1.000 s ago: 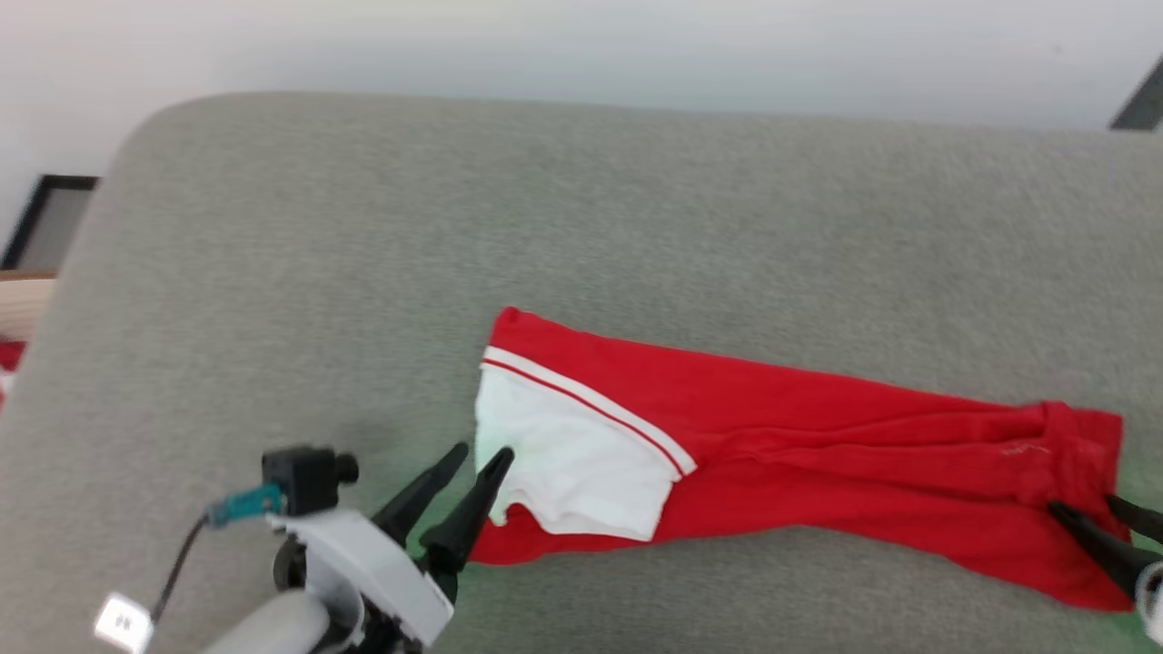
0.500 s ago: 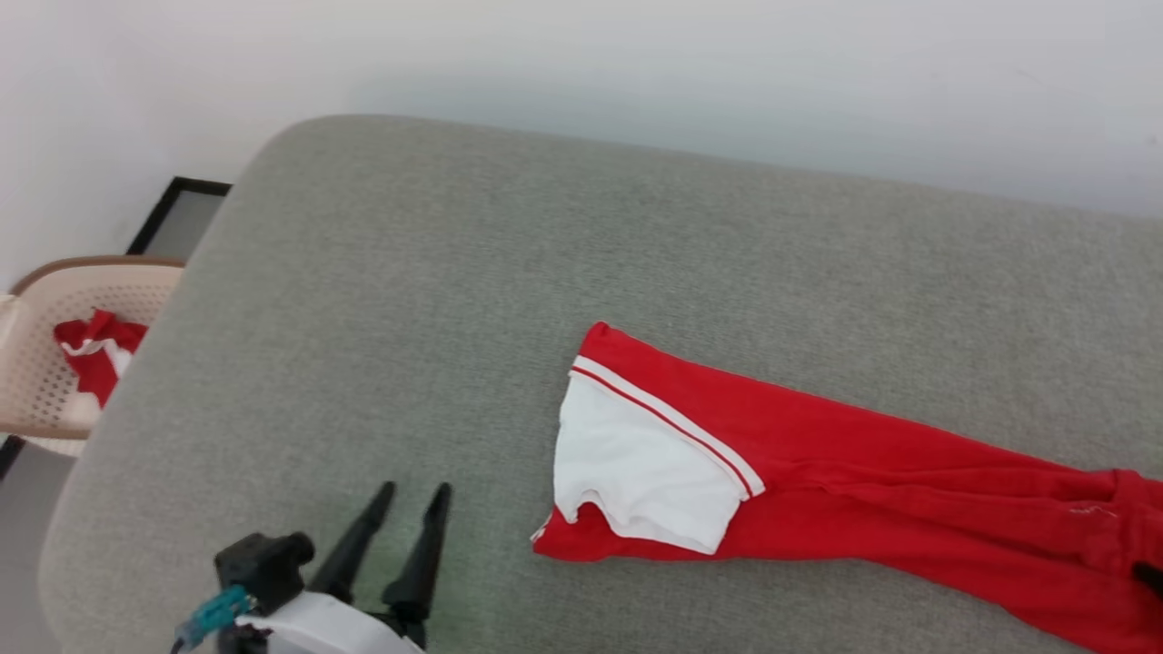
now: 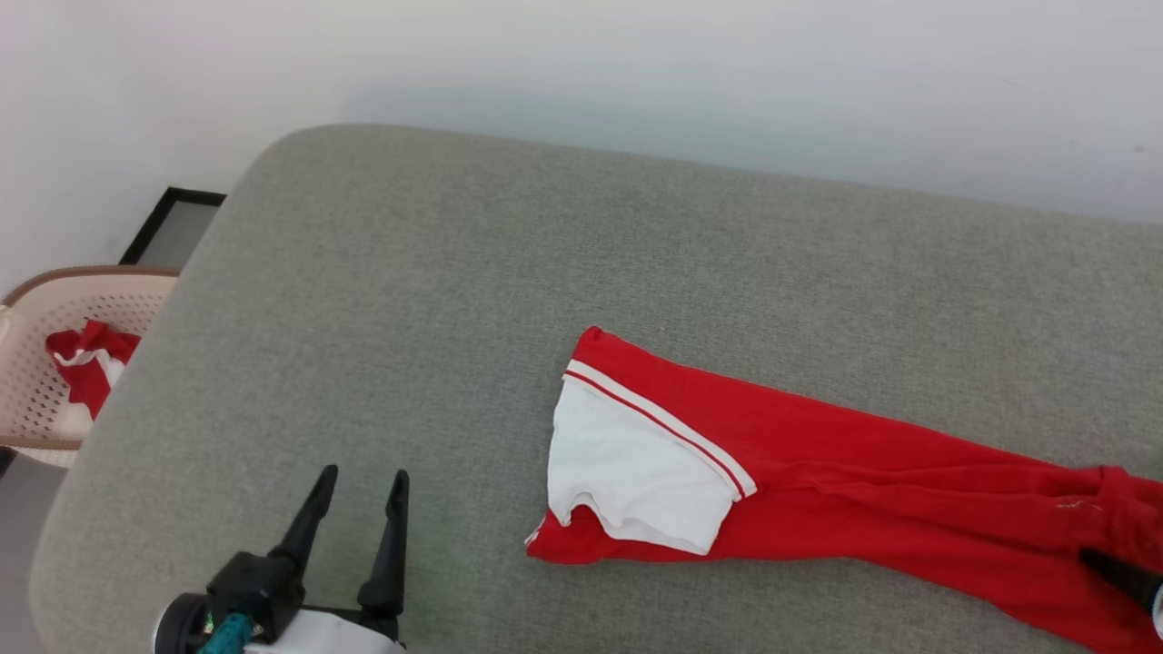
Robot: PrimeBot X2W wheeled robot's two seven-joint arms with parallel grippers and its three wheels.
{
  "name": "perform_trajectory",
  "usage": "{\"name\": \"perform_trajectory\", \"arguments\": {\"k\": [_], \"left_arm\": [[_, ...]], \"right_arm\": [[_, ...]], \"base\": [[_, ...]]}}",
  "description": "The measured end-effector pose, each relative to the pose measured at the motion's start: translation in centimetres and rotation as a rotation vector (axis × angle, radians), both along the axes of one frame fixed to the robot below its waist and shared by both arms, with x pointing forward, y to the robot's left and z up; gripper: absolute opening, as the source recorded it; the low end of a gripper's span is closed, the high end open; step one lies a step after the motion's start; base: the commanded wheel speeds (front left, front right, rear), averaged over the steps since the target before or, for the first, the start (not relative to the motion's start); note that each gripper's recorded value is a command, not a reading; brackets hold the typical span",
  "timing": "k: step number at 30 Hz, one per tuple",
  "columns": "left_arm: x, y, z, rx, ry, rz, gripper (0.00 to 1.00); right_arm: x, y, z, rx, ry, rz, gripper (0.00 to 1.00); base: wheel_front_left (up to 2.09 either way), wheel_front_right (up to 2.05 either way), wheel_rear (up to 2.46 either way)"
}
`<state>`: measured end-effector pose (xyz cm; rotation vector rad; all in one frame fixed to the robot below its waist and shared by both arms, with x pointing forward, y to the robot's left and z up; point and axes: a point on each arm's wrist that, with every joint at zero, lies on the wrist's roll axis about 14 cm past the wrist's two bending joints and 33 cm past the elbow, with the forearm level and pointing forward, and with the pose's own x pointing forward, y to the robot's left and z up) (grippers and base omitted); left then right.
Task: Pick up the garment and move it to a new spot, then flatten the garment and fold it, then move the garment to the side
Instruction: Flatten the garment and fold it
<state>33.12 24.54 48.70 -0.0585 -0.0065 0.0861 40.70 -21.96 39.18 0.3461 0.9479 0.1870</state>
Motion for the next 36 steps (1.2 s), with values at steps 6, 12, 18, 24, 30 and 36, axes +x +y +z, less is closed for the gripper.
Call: {"name": "perform_trajectory", "arguments": {"k": [6, 12, 18, 24, 30, 36], "left_arm": [[0.3, -0.6, -0.9, -0.005, 0.025, -0.009, 1.0], [0.9, -0.8, -0.7, 0.014, 0.019, -0.021, 1.0], [2.0, -1.5, -0.5, 0.02, 0.009, -0.048, 1.0], [3.4, -2.7, -0.9, 0.015, 0.018, -0.089, 1.0], [4.9, -3.9, -1.3, 0.003, 0.022, -0.129, 1.0], [5.0, -4.4, -1.0, 0.002, 0.014, -0.145, 1.0]], "right_arm": [[1.0, 0.7, -0.5, 0.019, -0.014, -0.055, 0.0], [1.7, 0.3, 0.2, 0.003, -0.052, -0.063, 0.0], [3.0, -4.8, 3.0, -0.088, -0.138, -0.132, 0.0], [2.7, -13.7, 5.4, -0.284, -0.183, -0.25, 0.0], [1.6, -19.7, 7.2, -0.39, -0.197, -0.359, 0.0], [1.9, -15.6, 6.6, -0.322, -0.197, -0.263, 0.0]], "base": [[0.0, 0.0, 0.0], [0.0, 0.0, 0.0], [0.0, 0.0, 0.0], [0.0, 0.0, 0.0], [0.0, 0.0, 0.0], [0.0, 0.0, 0.0]]}}
